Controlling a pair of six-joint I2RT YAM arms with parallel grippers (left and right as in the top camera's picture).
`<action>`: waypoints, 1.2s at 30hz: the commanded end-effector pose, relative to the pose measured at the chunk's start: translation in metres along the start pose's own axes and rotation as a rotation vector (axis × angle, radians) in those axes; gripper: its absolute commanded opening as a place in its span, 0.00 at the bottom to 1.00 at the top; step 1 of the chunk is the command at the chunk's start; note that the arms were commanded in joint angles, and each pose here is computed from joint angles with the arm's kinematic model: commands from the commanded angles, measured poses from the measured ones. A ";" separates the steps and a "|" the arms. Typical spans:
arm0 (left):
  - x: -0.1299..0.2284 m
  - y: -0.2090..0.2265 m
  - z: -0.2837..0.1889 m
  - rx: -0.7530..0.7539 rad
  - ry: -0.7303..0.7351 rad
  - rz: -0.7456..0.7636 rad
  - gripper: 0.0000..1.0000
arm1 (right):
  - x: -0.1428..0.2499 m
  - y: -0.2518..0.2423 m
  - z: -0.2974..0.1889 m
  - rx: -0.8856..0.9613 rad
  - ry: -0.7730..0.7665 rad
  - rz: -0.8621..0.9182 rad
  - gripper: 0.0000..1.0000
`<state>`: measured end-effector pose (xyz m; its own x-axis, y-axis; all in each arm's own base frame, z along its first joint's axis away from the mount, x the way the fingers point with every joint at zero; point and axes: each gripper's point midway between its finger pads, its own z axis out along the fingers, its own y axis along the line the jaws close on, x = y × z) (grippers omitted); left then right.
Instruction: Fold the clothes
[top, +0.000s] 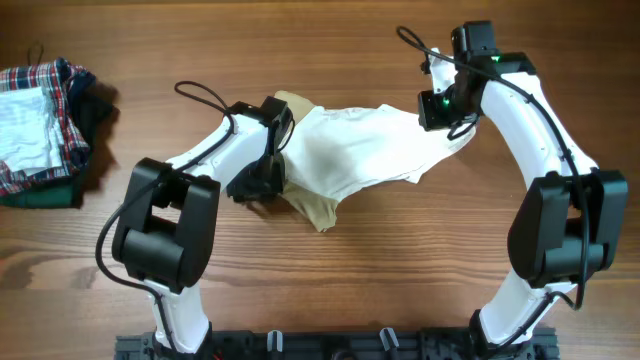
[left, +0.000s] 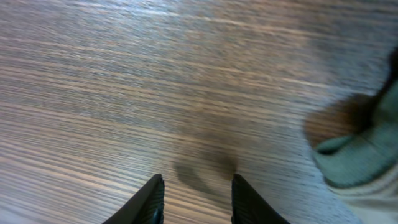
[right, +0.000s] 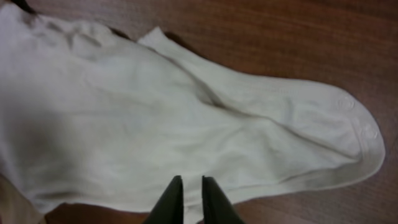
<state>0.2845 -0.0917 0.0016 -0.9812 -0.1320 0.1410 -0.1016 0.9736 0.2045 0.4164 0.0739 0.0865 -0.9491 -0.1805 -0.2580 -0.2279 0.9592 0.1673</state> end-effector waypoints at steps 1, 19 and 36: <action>0.012 -0.013 0.003 0.085 0.068 -0.019 0.31 | -0.017 0.008 -0.007 -0.035 -0.067 -0.057 0.04; -0.029 -0.063 -0.060 0.280 -0.099 0.023 0.04 | -0.021 0.027 0.012 -0.144 -0.133 -0.156 0.04; -0.137 -0.103 -0.036 0.396 -0.416 -0.026 0.04 | -0.018 0.047 0.017 -0.157 -0.122 -0.224 0.04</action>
<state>0.4268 -0.1829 0.0032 -0.9571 -0.1450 -0.2509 -0.0962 0.9757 -0.1968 0.4318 0.1158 0.0846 -0.8564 -0.3129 -0.4106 -0.4293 0.8735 0.2296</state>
